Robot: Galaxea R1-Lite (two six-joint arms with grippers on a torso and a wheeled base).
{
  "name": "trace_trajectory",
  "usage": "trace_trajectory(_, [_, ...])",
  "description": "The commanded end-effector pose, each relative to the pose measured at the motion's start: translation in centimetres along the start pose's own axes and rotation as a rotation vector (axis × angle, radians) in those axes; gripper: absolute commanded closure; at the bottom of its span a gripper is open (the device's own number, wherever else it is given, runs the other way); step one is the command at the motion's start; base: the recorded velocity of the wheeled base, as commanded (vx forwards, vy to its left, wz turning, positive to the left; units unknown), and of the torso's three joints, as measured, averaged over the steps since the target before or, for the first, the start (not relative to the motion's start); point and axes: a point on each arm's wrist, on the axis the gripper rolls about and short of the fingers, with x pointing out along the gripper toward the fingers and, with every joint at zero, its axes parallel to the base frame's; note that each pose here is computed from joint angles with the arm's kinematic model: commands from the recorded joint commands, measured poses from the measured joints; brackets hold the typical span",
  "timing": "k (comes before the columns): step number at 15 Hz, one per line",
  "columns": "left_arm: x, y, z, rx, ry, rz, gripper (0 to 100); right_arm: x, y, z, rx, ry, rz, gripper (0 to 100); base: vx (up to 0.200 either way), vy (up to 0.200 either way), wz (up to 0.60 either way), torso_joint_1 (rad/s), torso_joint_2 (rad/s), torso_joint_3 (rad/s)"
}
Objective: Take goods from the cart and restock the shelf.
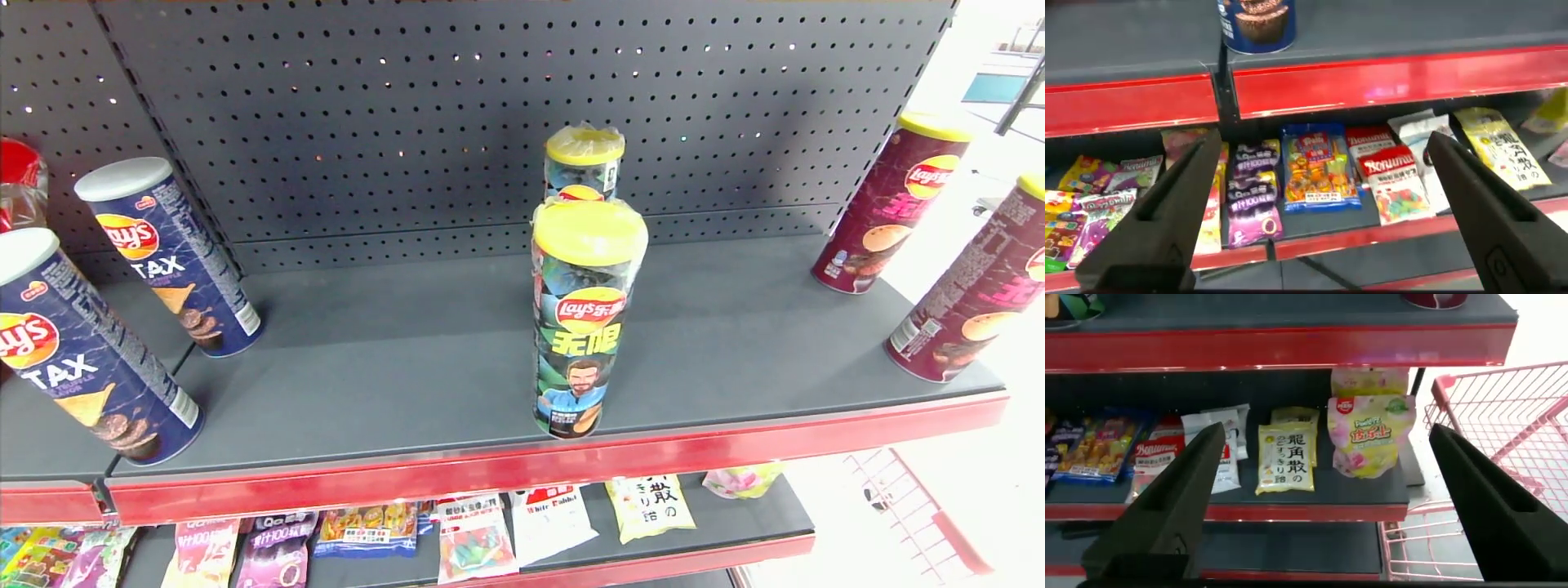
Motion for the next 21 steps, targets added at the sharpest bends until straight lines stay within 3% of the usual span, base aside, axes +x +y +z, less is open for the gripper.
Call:
trace_trajectory(1, [-0.17, -0.04, -0.04, -0.001, -0.022, 0.022, 0, -0.26, 0.04, -0.16, -0.001, -0.036, -0.036, 0, 0.000, 0.000, 0.00, 0.000, 0.00, 0.000])
trace_trajectory(2, [-0.24, -0.06, -0.06, -0.001, -0.031, 0.030, 0, -0.40, -0.01, -0.49, -0.063, -0.055, -0.034, 0, 0.000, 0.000, 0.00, 0.000, 0.00, 0.000])
trace_trajectory(3, [-0.50, -0.10, -0.18, -0.002, -0.068, 0.047, 0, -0.29, -0.07, -0.81, -0.044, -0.039, -0.058, 0, 0.000, 0.000, 0.00, 0.000, 0.00, 0.000])
trace_trajectory(5, [-0.51, -0.10, -0.16, 0.001, -0.068, 0.050, 0, -0.25, -0.13, -0.80, 0.012, -0.035, -0.079, 0, 0.000, 0.000, 0.00, 0.000, 0.00, 0.000])
trace_trajectory(16, [-0.50, -0.10, -0.18, 0.002, -0.068, 0.050, 0, -0.29, -0.14, -0.83, 0.001, -0.038, -0.087, 0, 0.000, 0.000, 0.00, 0.000, 0.00, 0.000])
trace_trajectory(21, [-0.50, -0.10, -0.18, 0.002, -0.068, 0.051, 0, -0.28, -0.15, -0.82, 0.000, -0.036, -0.090, 0, -0.160, 0.000, 0.00, 0.010, 0.00, 0.005])
